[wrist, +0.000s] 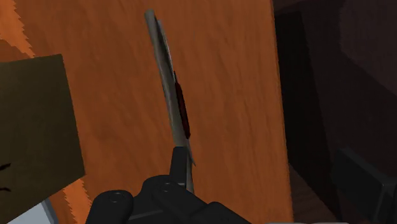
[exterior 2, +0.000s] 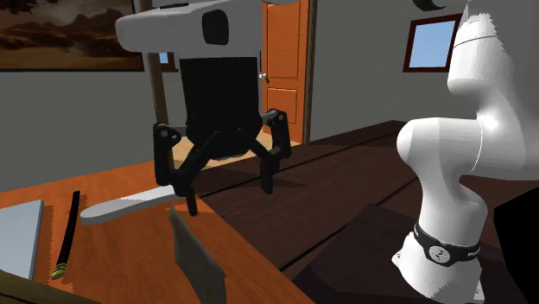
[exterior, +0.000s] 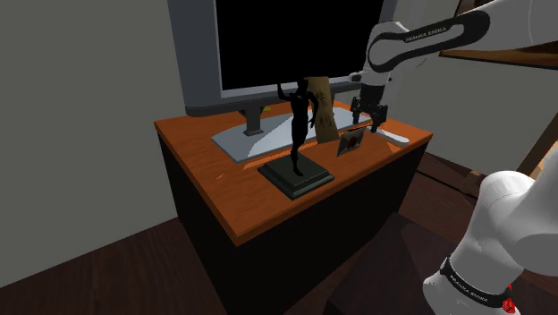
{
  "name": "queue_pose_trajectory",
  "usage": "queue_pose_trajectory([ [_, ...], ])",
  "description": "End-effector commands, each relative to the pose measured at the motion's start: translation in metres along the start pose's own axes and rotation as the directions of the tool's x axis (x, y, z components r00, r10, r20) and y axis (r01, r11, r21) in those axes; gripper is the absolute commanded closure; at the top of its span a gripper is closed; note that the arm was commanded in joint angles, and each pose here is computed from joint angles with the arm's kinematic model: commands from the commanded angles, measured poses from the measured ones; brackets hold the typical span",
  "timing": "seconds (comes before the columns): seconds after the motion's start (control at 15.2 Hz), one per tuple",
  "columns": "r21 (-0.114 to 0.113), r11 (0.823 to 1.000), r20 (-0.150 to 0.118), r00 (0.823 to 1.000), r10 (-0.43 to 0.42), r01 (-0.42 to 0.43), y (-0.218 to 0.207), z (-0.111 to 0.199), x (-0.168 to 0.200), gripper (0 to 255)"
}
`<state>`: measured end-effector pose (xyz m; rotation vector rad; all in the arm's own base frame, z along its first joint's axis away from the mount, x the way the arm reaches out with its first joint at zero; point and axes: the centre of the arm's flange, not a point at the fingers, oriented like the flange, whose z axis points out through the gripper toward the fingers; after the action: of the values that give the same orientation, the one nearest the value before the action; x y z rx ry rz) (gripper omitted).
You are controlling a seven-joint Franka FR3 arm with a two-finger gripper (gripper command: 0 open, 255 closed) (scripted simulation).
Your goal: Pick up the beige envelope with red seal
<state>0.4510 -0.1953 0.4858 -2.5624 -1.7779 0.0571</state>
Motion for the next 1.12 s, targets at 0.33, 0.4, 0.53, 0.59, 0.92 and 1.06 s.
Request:
queue_pose_trajectory([
  [0.33,0.003,0.977,-0.003,0.977,-0.214,0.214,0.047,0.039,0.006,0],
  [0.4,0.003,0.977,-0.003,0.977,-0.214,0.214,0.047,0.045,0.006,0],
  [0.53,0.003,0.977,-0.003,0.977,-0.214,0.214,0.048,0.055,0.006,0],
  [0.59,0.003,0.977,-0.003,0.977,-0.214,0.214,0.048,0.060,0.006,0],
  [0.92,0.003,0.977,-0.003,0.977,-0.214,0.214,0.048,0.064,0.006,255],
  [1.06,0.003,0.977,-0.003,0.977,-0.214,0.214,0.048,0.064,0.006,255],
])
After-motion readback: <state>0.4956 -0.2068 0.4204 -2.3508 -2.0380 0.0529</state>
